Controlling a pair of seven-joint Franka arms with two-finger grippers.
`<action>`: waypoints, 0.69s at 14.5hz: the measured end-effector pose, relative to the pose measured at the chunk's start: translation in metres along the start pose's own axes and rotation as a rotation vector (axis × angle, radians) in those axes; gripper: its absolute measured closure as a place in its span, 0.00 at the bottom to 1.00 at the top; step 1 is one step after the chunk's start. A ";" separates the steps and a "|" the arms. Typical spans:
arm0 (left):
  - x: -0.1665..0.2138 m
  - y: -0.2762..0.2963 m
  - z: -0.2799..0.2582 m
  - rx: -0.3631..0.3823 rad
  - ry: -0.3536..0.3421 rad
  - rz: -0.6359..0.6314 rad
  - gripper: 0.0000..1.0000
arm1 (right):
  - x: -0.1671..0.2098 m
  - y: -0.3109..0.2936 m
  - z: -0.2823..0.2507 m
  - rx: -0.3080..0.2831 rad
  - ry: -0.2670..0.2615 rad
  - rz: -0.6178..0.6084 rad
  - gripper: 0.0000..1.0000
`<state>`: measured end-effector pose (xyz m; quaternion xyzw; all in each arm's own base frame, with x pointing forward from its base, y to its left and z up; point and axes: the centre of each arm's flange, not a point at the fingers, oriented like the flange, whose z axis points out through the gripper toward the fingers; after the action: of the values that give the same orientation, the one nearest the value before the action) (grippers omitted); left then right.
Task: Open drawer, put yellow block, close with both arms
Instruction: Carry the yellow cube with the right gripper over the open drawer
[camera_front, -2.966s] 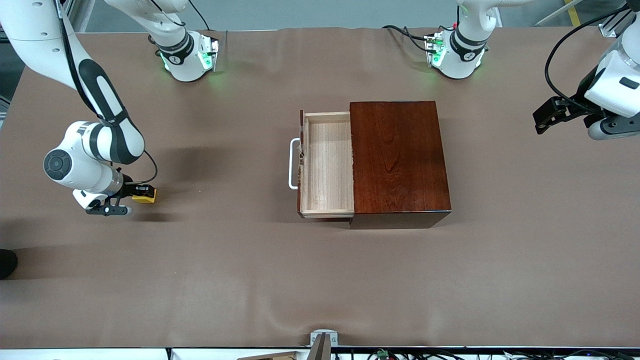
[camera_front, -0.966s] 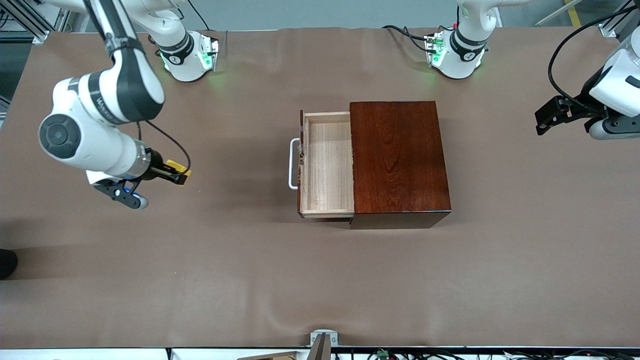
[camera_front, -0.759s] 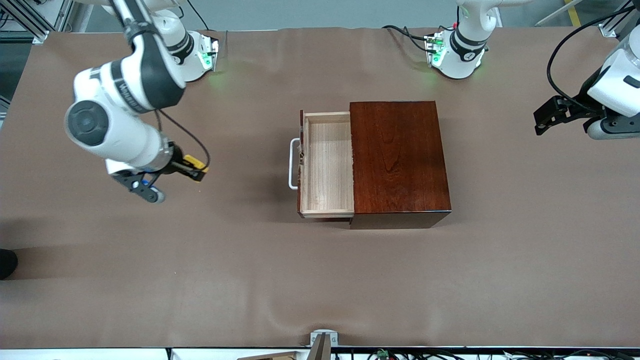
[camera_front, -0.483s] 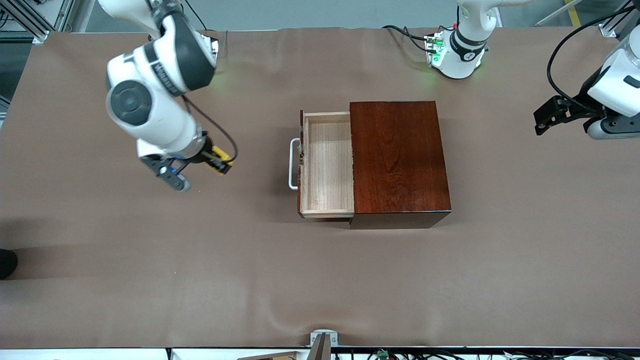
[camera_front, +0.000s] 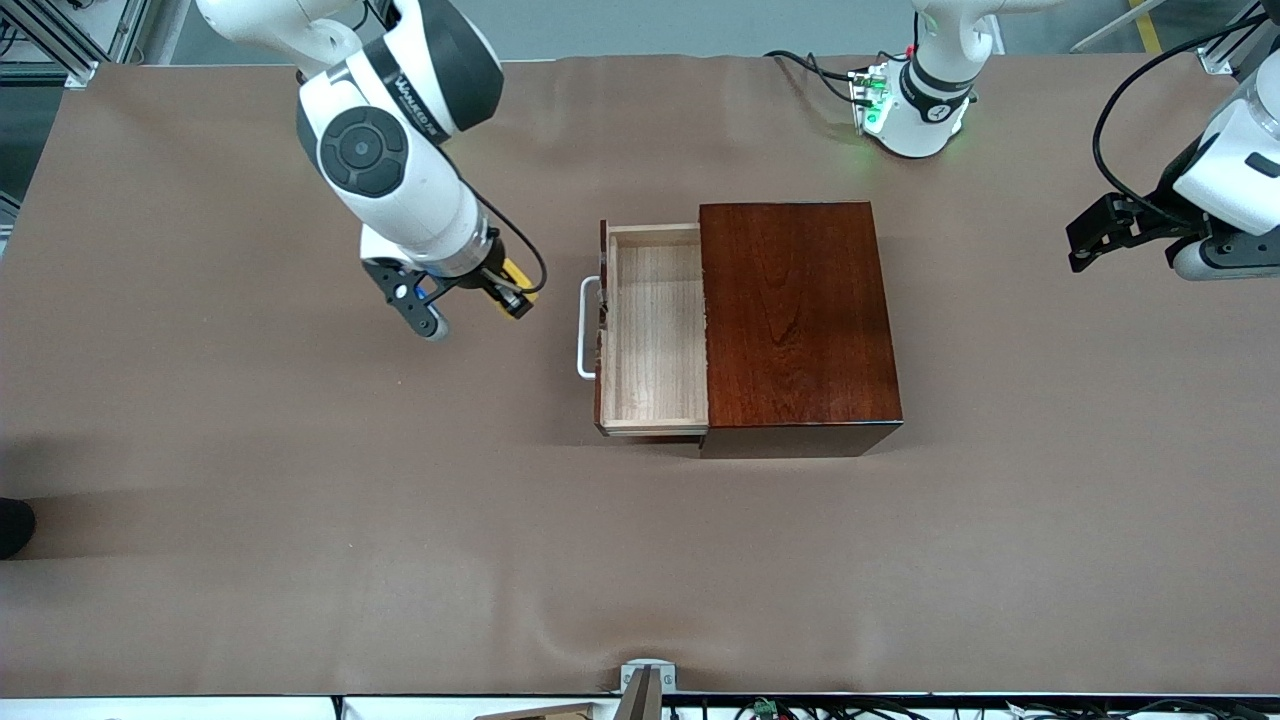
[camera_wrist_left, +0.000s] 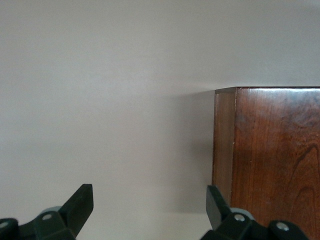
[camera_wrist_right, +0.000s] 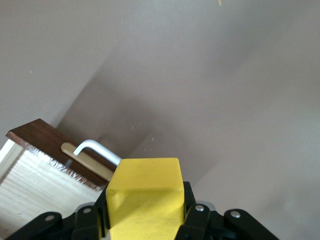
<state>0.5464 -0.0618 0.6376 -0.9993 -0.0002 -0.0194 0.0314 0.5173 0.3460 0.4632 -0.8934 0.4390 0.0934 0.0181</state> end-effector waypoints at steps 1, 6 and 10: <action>0.000 0.001 -0.001 -0.001 0.005 0.001 0.00 | -0.004 -0.004 0.002 0.001 -0.008 0.033 0.44; 0.001 0.002 -0.002 -0.001 0.009 0.013 0.00 | -0.028 -0.028 0.027 -0.022 -0.017 0.157 0.44; 0.000 0.003 -0.002 -0.003 0.009 0.024 0.00 | -0.052 -0.040 0.036 0.014 -0.074 0.227 0.44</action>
<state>0.5468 -0.0648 0.6390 -0.9992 0.0121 -0.0235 0.0303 0.5123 0.4157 0.4358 -0.8337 0.5371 0.1249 0.0296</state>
